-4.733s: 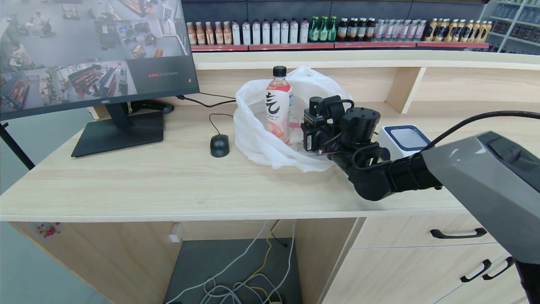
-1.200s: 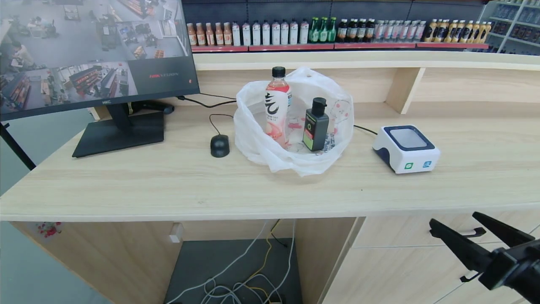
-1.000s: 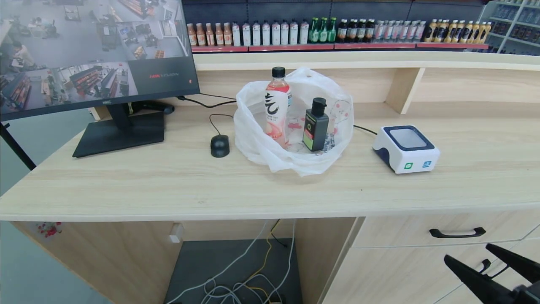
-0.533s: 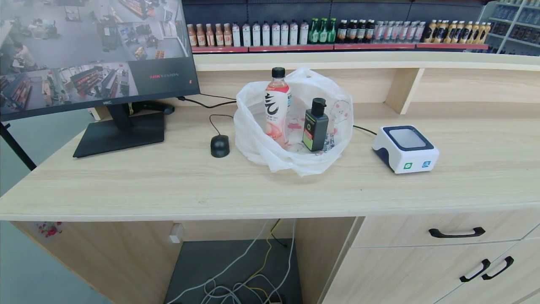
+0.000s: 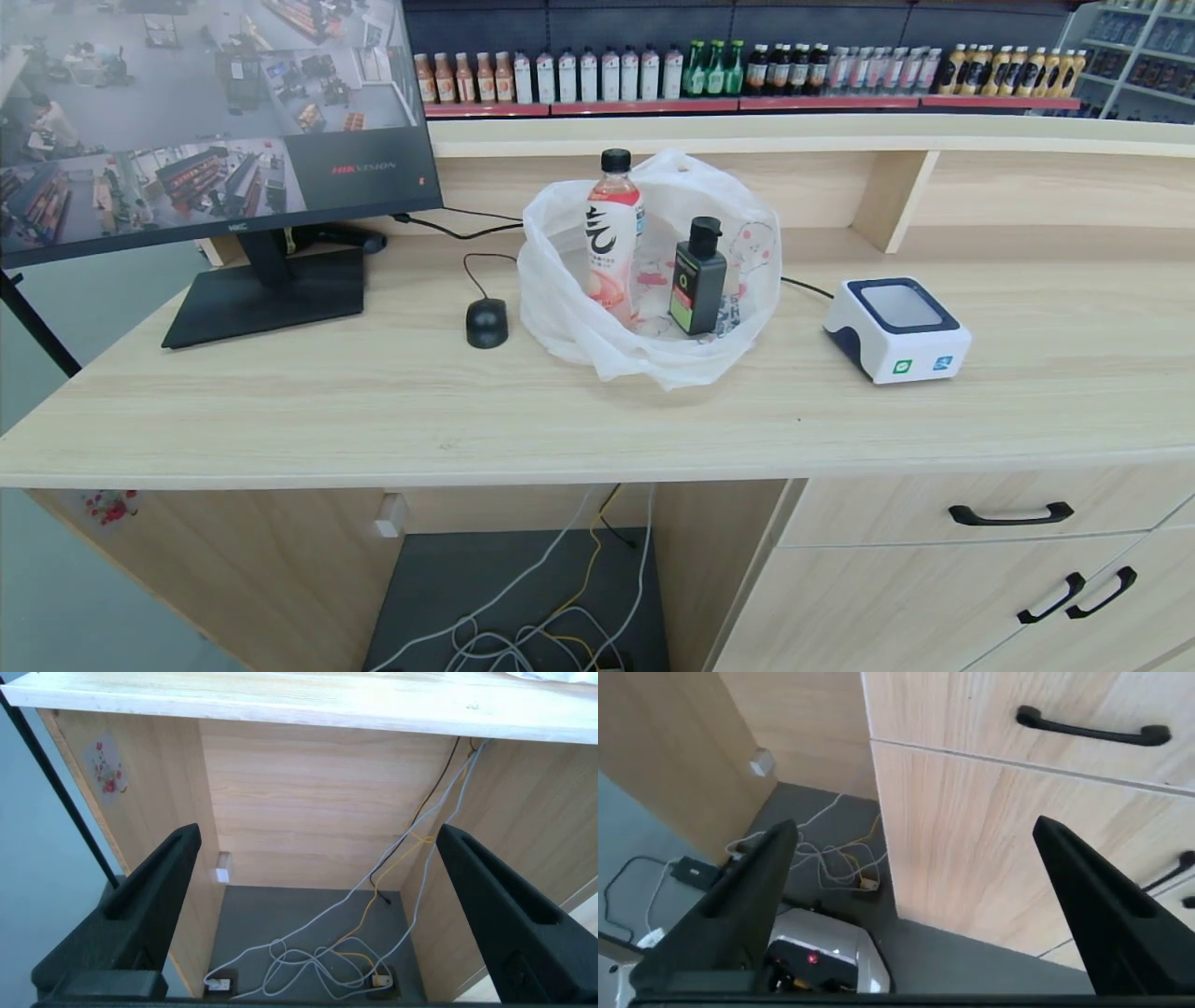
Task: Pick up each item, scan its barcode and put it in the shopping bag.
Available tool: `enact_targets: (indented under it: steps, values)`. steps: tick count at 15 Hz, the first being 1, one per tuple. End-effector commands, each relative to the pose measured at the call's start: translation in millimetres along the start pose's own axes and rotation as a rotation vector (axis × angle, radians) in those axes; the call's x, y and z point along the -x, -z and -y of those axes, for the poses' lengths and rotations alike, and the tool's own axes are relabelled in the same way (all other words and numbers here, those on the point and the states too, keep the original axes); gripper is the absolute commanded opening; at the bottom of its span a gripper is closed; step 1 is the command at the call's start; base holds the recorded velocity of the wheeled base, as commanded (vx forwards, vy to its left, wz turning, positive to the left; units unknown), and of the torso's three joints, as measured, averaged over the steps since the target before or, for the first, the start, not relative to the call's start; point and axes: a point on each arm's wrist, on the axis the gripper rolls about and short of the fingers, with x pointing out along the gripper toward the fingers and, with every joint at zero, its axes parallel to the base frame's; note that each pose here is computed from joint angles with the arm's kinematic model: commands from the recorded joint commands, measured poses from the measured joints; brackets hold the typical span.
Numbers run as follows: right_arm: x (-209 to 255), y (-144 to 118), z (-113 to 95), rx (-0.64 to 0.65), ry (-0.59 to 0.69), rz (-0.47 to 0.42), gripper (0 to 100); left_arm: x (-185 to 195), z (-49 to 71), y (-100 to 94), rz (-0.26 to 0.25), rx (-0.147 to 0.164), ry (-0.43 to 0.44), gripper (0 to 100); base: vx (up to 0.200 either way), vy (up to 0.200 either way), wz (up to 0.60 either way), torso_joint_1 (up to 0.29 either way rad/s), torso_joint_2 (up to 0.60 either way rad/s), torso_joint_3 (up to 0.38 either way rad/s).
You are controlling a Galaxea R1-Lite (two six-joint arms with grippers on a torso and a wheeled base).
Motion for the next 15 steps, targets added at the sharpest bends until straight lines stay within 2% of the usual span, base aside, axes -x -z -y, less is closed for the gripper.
enact_targets:
  steps: [1, 2, 3, 4, 5, 8, 9, 10, 13, 15]
  values:
    - [1, 0, -1, -0.033, 0.177, -0.004, 100, 0, 0.0, 0.0, 0.0, 0.0, 0.0, 100, 0.0, 0.0, 0.0, 0.0, 0.0, 0.0]
    - [2, 0, -2, -0.042, 0.226, 0.004, 100, 0, 0.0, 0.0, 0.0, 0.002, 0.0, 100, 0.0, 0.0, 0.0, 0.0, 0.0, 0.0]
    - [5, 1, -4, -0.064, 0.358, 0.046, 100, 0, 0.0, 0.0, 0.0, 0.002, 0.0, 100, 0.0, 0.0, 0.0, 0.0, 0.0, 0.0]
    - [7, 2, -5, -0.072, 0.421, 0.079, 100, 0, 0.0, 0.0, 0.0, 0.002, 0.0, 100, 0.0, 0.0, 0.0, 0.0, 0.0, 0.0]
    - [8, 7, -7, -0.079, 0.418, 0.107, 100, 0, 0.0, 0.0, 0.0, 0.005, 0.0, 100, 0.0, 0.0, 0.0, 0.0, 0.0, 0.0]
    - [8, 7, -8, -0.071, 0.375, 0.102, 100, 0, 0.0, 0.0, 0.0, 0.009, -0.001, 100, 0.0, 0.0, 0.0, 0.0, 0.0, 0.0]
    - [8, 7, -7, -0.065, 0.343, 0.102, 100, 0, 0.0, 0.0, 0.0, 0.009, 0.0, 100, 0.0, 0.0, 0.0, 0.0, 0.0, 0.0]
    - [10, 8, -7, -0.053, 0.241, 0.135, 100, 0, 0.0, 0.0, 0.0, 0.008, 0.0, 100, 0.0, 0.0, 0.0, 0.0, 0.0, 0.0]
    - [14, 11, -9, -0.043, 0.261, 0.191, 100, 0, 0.0, 0.0, 0.0, 0.0, 0.0, 100, 0.0, 0.0, 0.0, 0.0, 0.0, 0.0]
    - [14, 11, -9, -0.044, 0.261, 0.192, 100, 0, 0.0, 0.0, 0.0, 0.002, 0.0, 100, 0.0, 0.0, 0.0, 0.0, 0.0, 0.0]
